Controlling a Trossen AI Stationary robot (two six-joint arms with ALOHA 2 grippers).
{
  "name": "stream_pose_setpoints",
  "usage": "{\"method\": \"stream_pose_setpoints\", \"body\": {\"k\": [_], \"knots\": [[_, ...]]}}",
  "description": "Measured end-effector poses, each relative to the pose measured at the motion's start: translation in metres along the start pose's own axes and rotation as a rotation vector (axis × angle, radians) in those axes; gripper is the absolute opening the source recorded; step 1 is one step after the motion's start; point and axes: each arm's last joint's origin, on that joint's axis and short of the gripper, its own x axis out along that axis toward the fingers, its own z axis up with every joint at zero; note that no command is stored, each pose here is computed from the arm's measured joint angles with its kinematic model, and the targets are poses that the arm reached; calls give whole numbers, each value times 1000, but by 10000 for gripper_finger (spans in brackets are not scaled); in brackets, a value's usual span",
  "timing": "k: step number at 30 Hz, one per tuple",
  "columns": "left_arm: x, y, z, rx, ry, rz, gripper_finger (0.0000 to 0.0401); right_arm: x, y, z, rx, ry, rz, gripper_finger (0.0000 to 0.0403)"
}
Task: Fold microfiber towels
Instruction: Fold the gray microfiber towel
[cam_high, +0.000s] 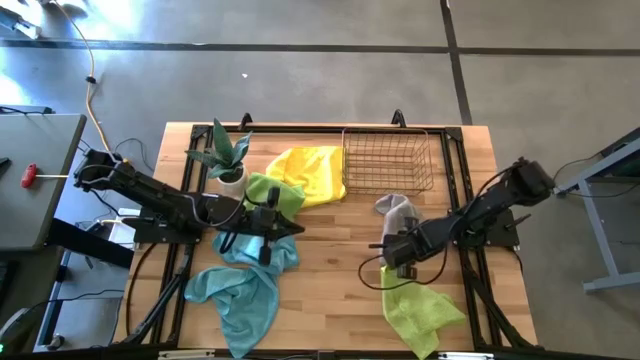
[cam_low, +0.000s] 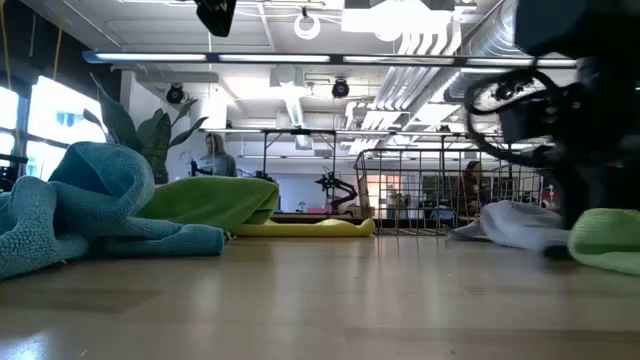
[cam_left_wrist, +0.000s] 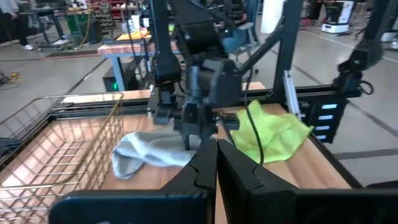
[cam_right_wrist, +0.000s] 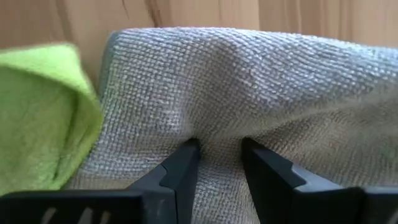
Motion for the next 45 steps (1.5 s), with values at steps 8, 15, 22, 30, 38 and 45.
{"method": "stream_pose_setpoints", "body": {"k": [8, 15, 22, 30, 38, 45], "knots": [[-2, -9, 1, 5, -7, -35, 3, 4, -16, 50, -34, -431, -108, 124], [-3, -13, -3, 17, 26, -52, 3, -11, -45, 82, 91, -706, -197, 124], [-4, -13, -11, 35, 112, -50, 3, -19, -45, 55, 67, -429, 93, 124], [-3, -13, -14, 24, 125, -47, 3, -13, -36, 24, 16, -211, 15, 124], [-3, -14, -14, 22, 125, -57, 3, 20, -36, 36, -2, -277, -35, 124], [-3, -14, -14, 10, 126, -72, 3, 37, -41, 63, 3, -493, -34, 124]]}}
